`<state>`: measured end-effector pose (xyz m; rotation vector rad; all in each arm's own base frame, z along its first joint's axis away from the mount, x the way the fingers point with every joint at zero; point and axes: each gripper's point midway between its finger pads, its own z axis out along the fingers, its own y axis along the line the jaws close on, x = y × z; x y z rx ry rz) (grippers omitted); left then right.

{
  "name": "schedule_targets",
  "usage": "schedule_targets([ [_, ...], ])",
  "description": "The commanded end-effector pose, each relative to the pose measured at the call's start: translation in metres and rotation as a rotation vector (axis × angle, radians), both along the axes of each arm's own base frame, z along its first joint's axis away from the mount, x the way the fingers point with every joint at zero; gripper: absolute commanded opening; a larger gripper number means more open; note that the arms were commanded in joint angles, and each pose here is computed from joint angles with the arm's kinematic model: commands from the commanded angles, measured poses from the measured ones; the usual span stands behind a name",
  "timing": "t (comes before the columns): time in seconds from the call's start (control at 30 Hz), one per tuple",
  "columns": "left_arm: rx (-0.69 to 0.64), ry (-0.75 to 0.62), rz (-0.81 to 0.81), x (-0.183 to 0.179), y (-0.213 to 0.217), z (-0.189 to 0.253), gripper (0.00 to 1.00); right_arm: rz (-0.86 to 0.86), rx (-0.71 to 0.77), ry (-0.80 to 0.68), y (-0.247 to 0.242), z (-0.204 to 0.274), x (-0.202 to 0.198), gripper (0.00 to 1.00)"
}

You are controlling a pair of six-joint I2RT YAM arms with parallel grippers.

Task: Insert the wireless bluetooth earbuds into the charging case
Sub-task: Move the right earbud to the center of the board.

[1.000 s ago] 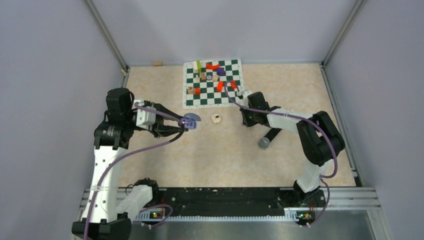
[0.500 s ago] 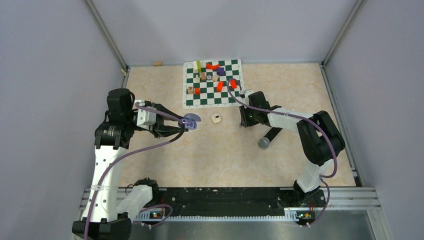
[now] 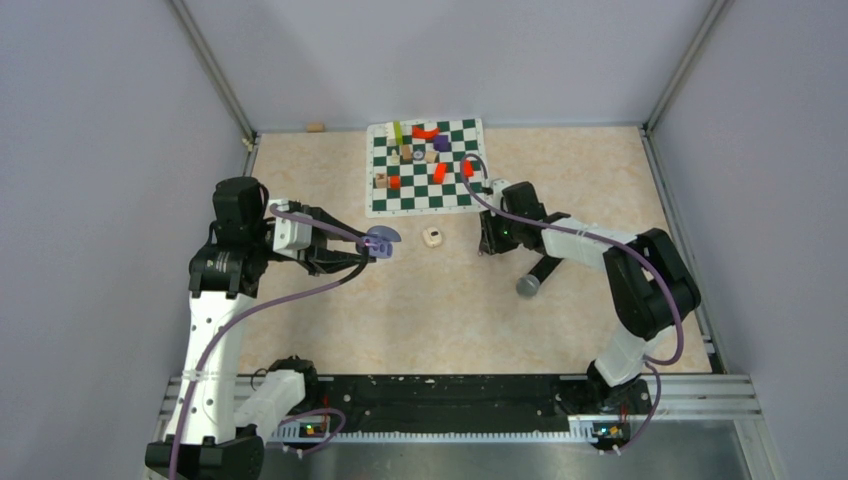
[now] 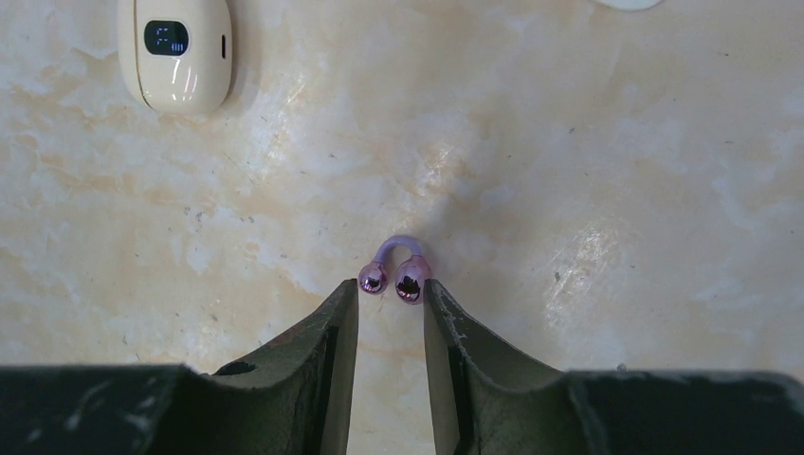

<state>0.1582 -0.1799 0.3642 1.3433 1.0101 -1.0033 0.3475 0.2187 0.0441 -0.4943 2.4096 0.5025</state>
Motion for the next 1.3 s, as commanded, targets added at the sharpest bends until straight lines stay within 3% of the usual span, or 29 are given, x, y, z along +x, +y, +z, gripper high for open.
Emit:
schedule_targets([
  [0.0, -0.064, -0.028, -0.103, -0.019, -0.001, 0.013, 0.0, -0.019, 0.036, -0.061, 0.001, 0.013, 0.016, 0.32],
  [0.37, -0.065, -0.027, -0.104, -0.018, -0.001, 0.012, 0.0, 0.041, 0.055, 0.022, 0.01, -0.003, 0.004, 0.33],
  [0.67, -0.065, -0.026, -0.104, -0.019, -0.001, 0.012, 0.0, 0.132, 0.174, 0.066, 0.032, 0.006, -0.01, 0.33],
  [0.83, -0.066, -0.027, -0.105, -0.02, -0.001, 0.013, 0.0, 0.098, 0.15, 0.046, 0.025, 0.01, -0.003, 0.34],
  [1.1, -0.066, -0.027, -0.103, -0.018, -0.001, 0.011, 0.0, 0.001, 0.299, 0.085, 0.009, 0.026, 0.005, 0.33],
  [1.27, -0.065, -0.023, -0.101, -0.016, -0.001, 0.011, 0.0, 0.027, 0.34, 0.084, 0.016, 0.027, 0.021, 0.32],
])
